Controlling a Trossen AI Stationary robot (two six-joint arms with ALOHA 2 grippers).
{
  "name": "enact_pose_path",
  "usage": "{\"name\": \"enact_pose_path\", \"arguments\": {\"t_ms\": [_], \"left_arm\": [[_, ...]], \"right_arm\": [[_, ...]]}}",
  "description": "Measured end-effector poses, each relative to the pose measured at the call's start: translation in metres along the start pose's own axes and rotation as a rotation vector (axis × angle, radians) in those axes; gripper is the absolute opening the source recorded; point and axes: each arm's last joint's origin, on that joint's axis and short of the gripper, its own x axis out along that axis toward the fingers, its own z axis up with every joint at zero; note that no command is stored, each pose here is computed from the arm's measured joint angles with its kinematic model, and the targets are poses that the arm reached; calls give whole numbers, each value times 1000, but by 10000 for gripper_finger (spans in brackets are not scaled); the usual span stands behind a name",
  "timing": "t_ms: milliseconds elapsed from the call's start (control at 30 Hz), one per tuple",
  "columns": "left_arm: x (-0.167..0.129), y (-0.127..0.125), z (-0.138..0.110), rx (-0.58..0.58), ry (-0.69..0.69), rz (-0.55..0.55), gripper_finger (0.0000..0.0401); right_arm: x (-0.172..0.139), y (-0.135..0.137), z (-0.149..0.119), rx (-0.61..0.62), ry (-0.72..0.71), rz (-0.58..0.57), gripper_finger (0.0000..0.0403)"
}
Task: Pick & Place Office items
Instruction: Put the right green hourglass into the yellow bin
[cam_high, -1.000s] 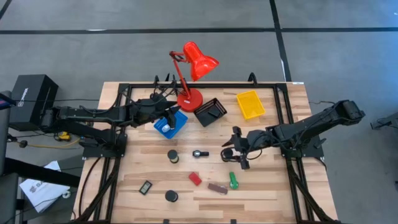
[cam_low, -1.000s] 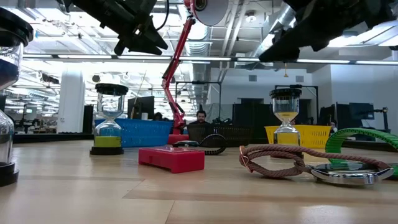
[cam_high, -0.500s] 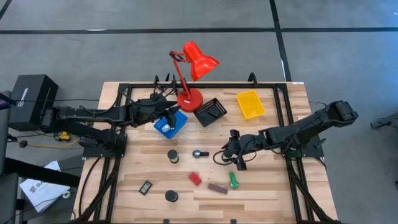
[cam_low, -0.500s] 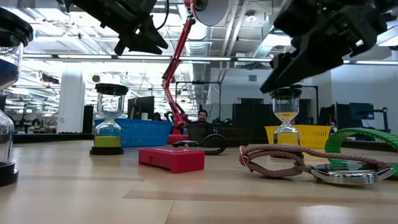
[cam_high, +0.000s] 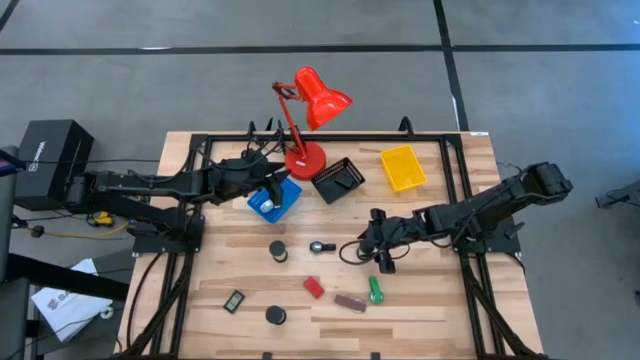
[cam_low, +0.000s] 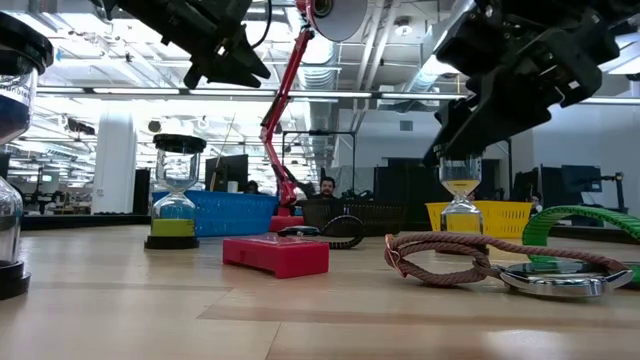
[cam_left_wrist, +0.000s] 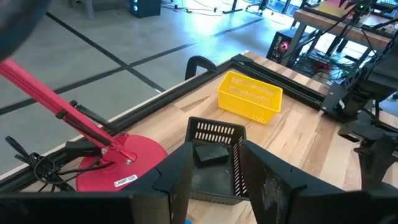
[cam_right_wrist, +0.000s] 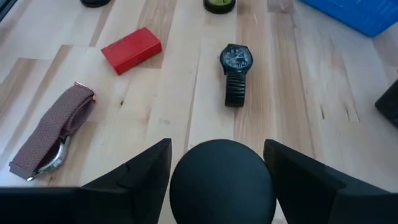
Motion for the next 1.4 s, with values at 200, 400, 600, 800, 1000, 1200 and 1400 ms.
{"name": "enact_pose_path", "arguments": {"t_ms": [200, 400, 600, 800, 1000, 1200, 1400], "left_arm": [[0, 0, 0, 0, 0, 0, 131], [0, 0, 0, 0, 0, 0, 131], [0, 0, 0, 0, 0, 0, 131], [0, 0, 0, 0, 0, 0, 131], [0, 0, 0, 0, 0, 0, 131], [0, 0, 0, 0, 0, 0, 131], [0, 0, 0, 0, 0, 0, 131]], "right_arm": [[0, 0, -1, 40, 14, -1, 212], [0, 0, -1, 40, 14, -2, 210], [-1, -1, 0, 19, 8, -6, 207], [-3, -9, 12, 36, 24, -29, 201], [-10, -17, 23, 20, 113, -58, 207], [-20, -27, 42, -5, 150, -82, 201], [-38, -34, 68, -58, 202, -96, 202]]}}
